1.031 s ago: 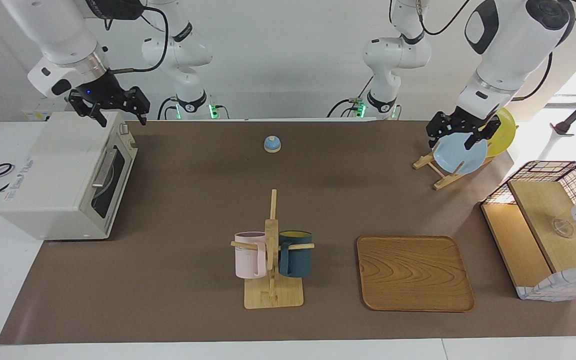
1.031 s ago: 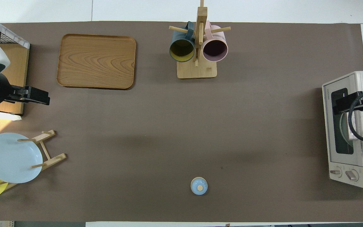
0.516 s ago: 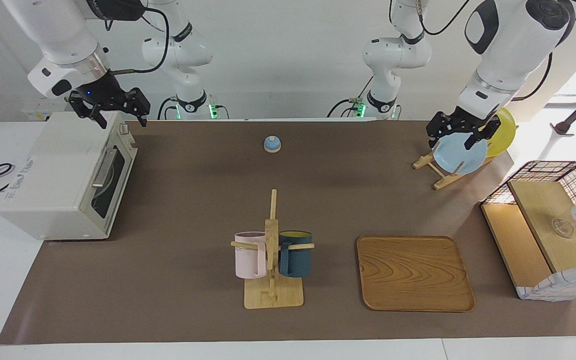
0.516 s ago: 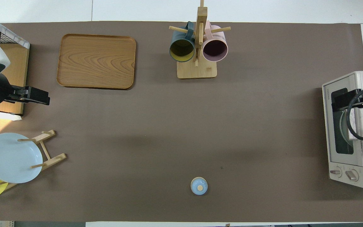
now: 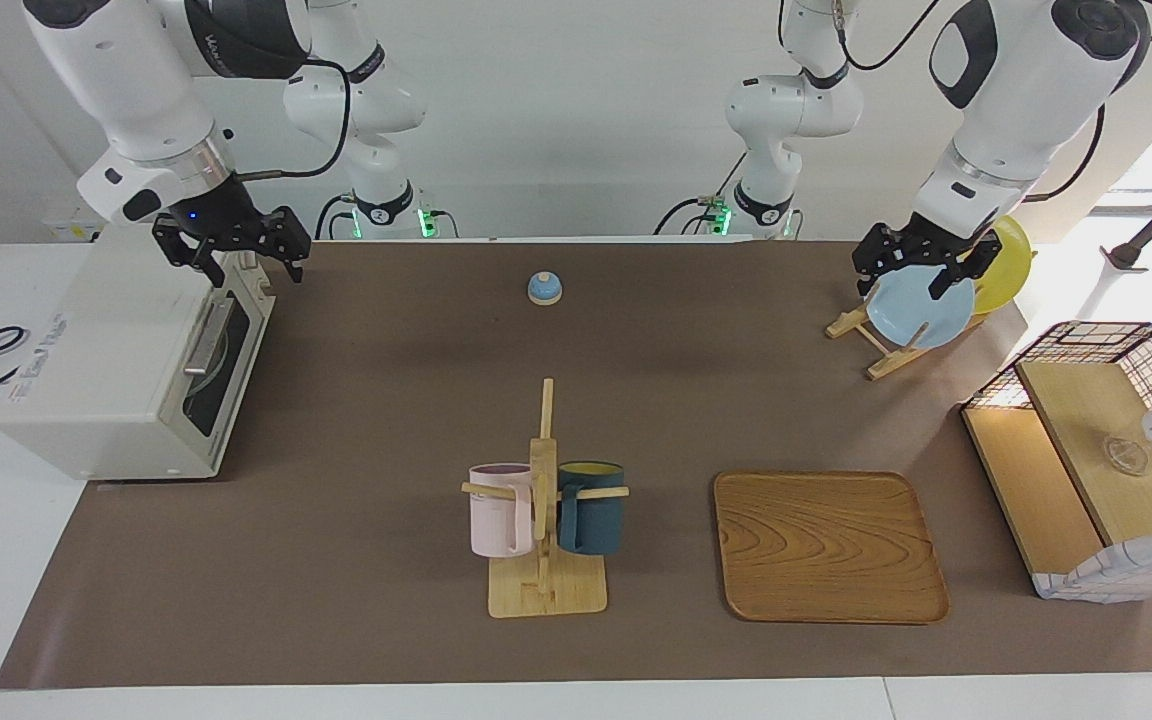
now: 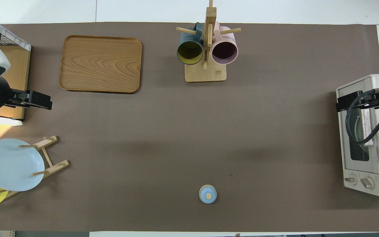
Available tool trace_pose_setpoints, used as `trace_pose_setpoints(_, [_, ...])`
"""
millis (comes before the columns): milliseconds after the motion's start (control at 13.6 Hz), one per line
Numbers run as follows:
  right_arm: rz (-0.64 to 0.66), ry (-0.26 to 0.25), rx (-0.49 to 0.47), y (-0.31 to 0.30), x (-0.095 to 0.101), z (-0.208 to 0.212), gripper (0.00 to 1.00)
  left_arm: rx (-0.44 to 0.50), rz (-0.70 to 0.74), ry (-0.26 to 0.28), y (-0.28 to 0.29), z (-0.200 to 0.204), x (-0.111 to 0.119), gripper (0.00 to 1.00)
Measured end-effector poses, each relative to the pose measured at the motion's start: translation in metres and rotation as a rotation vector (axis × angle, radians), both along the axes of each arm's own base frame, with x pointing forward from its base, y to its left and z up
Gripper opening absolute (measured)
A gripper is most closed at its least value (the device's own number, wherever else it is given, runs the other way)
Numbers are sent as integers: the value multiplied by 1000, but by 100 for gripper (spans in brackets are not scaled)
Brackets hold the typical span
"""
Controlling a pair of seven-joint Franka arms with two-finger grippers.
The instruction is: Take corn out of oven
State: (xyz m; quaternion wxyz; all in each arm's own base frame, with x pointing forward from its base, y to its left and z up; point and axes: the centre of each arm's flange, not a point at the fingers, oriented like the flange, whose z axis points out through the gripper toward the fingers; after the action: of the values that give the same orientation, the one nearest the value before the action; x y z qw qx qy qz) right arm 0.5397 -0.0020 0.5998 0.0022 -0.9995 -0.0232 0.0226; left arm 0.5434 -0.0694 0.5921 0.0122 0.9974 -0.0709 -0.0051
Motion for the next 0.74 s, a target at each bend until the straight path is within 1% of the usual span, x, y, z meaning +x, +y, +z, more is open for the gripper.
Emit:
trace_pose_setpoints(295, [-2, -13, 0, -3, 2, -8, 100, 0, 0, 0, 0, 0, 0, 100])
trace_pose_setpoints(442, [9, -14, 2, -16, 2, -16, 100, 0, 0, 0, 0, 0, 0, 100])
trace_pose_setpoints(516, [10, -17, 2, -25, 2, -18, 93, 0, 0, 0, 0, 0, 0, 100])
trace_pose_setpoints(589, [15, -19, 3, -35, 2, -22, 93, 0, 0, 0, 0, 0, 0, 100])
trace_pose_setpoints(663, [24, -13, 4, -43, 0, -28, 85, 0, 0, 0, 0, 0, 0, 100])
trace_pose_setpoints(736, [27, -7, 5, -49, -2, -35, 71, 0, 0, 0, 0, 0, 0, 100])
